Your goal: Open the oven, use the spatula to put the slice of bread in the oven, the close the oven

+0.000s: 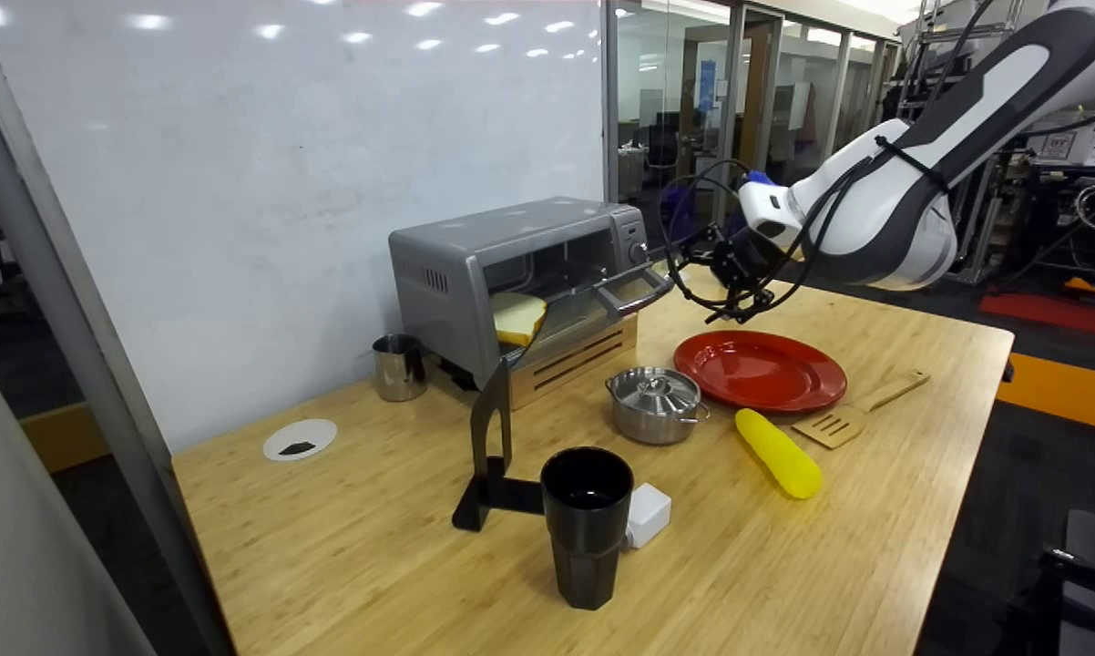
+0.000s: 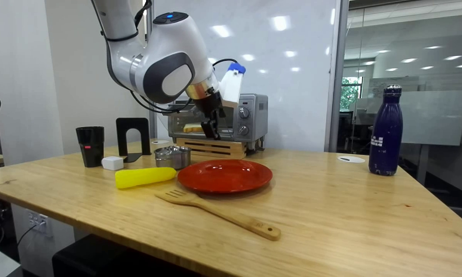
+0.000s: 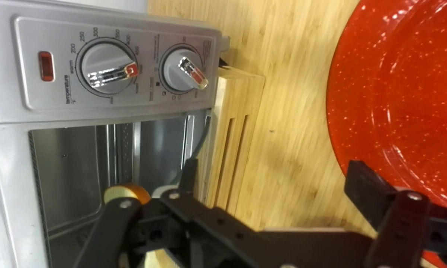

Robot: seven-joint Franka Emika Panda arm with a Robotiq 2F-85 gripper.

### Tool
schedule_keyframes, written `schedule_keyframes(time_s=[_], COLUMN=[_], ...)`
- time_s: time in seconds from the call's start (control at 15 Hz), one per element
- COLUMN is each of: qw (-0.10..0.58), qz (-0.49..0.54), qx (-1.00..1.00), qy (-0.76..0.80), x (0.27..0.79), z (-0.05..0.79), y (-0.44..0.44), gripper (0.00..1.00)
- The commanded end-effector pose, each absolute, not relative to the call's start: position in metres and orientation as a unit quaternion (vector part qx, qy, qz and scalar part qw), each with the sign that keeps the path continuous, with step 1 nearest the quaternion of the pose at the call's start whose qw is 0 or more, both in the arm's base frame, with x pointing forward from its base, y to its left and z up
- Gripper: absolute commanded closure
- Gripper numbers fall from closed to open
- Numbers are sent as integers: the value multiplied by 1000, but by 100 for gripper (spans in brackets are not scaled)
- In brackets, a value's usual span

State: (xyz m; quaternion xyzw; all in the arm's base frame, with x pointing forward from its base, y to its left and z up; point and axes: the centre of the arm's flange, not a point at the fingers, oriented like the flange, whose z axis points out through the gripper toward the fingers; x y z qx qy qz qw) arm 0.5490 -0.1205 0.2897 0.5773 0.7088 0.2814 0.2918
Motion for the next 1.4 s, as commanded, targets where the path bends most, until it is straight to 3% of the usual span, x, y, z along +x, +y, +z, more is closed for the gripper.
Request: schedule_keyframes(time_s=[0.0, 1.33], qw=[307, 332], qz=[294, 311], qx=[553, 498], qy=[716, 739], x=[553, 624], z=[256, 239], y=[-105, -108], gripper=[0, 0])
